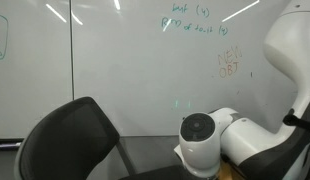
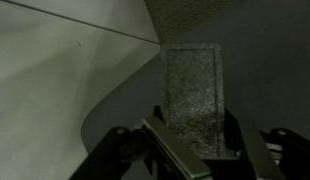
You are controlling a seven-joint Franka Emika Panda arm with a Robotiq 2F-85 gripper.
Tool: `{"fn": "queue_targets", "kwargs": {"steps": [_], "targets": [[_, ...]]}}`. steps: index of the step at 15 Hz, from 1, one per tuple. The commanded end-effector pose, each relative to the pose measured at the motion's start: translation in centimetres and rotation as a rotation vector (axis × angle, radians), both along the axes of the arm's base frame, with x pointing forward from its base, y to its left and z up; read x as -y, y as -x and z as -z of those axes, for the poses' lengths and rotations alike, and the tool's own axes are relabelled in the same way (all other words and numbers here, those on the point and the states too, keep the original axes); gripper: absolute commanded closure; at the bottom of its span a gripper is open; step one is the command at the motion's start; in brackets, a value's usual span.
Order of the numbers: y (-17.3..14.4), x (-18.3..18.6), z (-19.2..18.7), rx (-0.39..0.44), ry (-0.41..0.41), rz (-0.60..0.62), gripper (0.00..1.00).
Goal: Rub something off the board
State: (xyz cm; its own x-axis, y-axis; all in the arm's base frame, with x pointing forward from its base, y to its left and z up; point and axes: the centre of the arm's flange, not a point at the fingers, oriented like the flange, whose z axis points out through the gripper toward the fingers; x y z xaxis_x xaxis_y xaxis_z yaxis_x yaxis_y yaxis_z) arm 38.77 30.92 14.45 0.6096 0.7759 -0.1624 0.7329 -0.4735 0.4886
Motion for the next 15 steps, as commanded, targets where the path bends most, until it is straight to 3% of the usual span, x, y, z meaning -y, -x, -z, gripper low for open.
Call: {"fn": "queue_targets", "kwargs": {"steps": [1,8,12,13,15], "targets": [[0.0,-3.4,-0.3,-0.039,-0.041,-0.050,0.69],[0.6,-9.6,0.3,-0.028,-0.144,-0.125,0.69],[0.1,-10.9,1.2,-0.007,-0.154,-0.141,0.69],[-0.2,-10.9,1.4,-0.004,-0.148,-0.132,0.19],[-0.9,-10.6,1.6,-0.017,-0.136,-0.115,0.12]]}}
